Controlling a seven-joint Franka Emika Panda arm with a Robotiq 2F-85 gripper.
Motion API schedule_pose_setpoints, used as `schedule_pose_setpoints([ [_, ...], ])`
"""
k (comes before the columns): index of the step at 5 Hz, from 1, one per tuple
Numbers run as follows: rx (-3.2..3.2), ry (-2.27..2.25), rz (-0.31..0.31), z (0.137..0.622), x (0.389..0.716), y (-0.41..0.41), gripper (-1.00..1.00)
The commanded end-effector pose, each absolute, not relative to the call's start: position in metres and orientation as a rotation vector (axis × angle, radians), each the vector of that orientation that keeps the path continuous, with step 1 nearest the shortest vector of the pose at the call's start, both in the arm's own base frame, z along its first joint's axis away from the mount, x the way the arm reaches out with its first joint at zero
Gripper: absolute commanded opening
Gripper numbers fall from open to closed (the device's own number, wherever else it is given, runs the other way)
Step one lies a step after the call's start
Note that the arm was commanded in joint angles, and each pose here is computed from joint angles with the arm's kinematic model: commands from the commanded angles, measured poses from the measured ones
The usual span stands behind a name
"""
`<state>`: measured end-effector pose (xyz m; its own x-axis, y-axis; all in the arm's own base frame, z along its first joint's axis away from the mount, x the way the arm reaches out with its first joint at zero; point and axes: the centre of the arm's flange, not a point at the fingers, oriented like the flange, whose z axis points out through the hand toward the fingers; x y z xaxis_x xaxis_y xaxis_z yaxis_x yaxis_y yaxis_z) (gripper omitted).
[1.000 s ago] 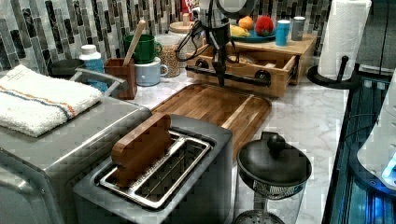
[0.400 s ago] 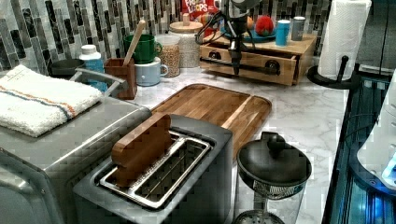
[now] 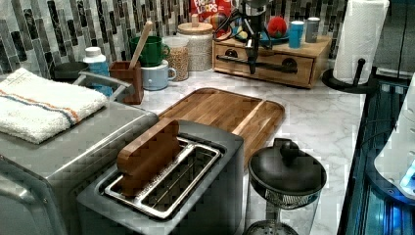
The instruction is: Close the drawer.
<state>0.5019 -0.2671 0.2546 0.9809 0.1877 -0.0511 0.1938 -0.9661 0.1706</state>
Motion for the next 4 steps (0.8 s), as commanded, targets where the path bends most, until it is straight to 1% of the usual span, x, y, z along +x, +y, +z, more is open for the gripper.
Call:
schedule_pose_setpoints([
  [1, 2.88, 0.195, 0.045, 0.313, 0.4975, -0.3947, -1.0],
  [4, 2.88, 0.195, 0.045, 0.3131, 0.4975, -0.3947, -1.0],
])
